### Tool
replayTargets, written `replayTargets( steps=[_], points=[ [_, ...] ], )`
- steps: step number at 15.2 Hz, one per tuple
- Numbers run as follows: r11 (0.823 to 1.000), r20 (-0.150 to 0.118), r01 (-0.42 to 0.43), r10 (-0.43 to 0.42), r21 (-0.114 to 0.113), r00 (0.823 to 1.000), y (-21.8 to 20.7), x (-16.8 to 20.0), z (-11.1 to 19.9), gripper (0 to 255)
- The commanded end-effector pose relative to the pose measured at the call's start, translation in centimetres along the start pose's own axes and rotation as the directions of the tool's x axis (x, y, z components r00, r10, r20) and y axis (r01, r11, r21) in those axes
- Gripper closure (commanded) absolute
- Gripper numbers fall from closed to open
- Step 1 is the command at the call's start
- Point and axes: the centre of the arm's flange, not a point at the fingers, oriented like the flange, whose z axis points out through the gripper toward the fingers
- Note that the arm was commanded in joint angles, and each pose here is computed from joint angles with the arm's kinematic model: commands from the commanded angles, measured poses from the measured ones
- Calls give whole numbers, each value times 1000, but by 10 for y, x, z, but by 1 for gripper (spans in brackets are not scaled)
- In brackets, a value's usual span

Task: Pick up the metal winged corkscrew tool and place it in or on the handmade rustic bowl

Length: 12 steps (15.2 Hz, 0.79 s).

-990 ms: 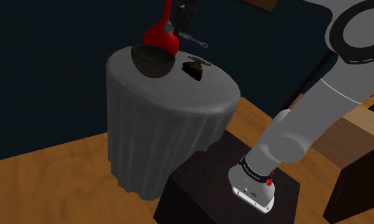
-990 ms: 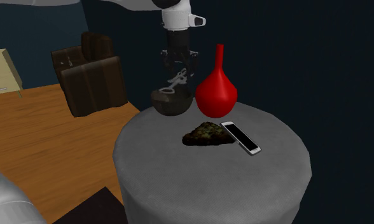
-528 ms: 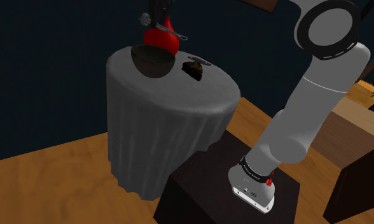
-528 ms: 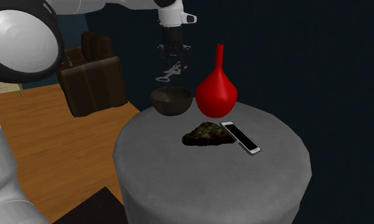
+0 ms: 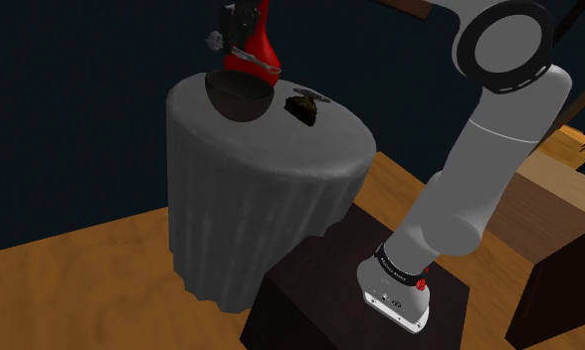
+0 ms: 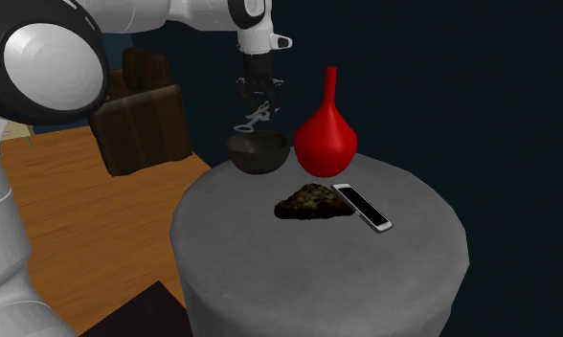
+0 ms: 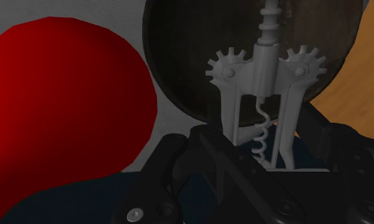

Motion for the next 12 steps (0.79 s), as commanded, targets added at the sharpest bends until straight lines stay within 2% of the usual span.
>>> replayTargets(
  steps=[1, 8, 12],
  points=[
    [1000, 0, 0, 0, 0, 1000, 1, -2, 11, 255],
    [1000, 0, 0, 0, 0, 1000, 0, -6, 50, 255],
    [1000, 0, 0, 0, 0, 1000, 0, -6, 50, 255]
  ],
)
